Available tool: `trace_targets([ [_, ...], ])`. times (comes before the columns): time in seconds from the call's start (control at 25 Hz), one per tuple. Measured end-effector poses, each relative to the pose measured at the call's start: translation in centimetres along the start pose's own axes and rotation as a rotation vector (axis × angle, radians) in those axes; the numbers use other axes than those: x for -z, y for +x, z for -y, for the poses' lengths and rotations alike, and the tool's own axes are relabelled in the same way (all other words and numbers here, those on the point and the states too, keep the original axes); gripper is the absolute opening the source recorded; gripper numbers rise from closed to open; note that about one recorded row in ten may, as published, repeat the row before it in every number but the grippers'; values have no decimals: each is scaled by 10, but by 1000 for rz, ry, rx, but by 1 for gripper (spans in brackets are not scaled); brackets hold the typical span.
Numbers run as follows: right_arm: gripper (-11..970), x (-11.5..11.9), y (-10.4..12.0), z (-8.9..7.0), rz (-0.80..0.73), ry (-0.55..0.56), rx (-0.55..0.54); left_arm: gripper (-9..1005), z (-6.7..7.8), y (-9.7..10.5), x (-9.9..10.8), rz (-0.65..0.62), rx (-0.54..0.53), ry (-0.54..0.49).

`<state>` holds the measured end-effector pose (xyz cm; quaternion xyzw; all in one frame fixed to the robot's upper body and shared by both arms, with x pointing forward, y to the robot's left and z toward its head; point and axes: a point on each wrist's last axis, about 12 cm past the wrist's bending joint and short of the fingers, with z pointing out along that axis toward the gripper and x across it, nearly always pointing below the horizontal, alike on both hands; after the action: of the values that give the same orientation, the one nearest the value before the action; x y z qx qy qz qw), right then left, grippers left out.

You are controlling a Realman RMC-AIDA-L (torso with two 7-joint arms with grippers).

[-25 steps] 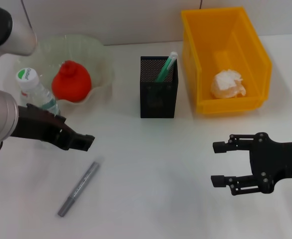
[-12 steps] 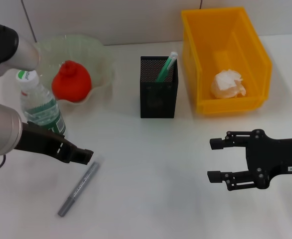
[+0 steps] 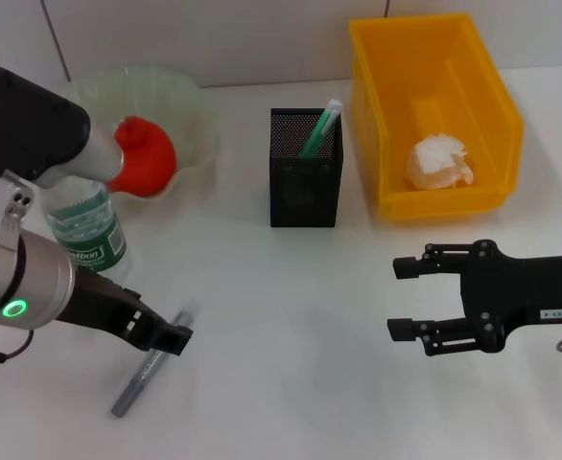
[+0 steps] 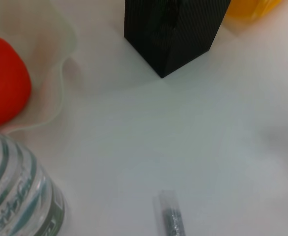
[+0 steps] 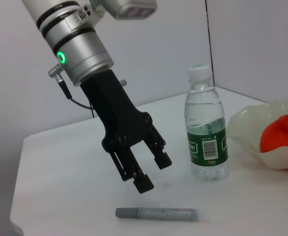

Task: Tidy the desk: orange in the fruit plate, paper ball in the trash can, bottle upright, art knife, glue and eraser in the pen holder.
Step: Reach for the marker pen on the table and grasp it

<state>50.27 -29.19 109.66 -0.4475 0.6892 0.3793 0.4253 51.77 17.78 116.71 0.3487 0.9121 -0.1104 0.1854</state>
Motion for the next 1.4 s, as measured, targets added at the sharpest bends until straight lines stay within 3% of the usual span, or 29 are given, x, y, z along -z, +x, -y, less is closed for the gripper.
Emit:
trace_targets([
  [0.4, 766, 0, -1, 2, 0, 6, 1, 775, 5, -7, -6, -32, -37, -27],
  [0.56, 766, 0, 0, 1, 0, 8, -1, 775, 5, -9, -17, -81, -46, -37],
  [0.92, 766, -1, 0, 1, 0, 5, 0, 774, 3, -10, -22, -30, 4, 8],
  [1.4, 766, -1, -1, 1, 0, 3, -3, 773, -6, -5, -35, -68, 55, 25],
])
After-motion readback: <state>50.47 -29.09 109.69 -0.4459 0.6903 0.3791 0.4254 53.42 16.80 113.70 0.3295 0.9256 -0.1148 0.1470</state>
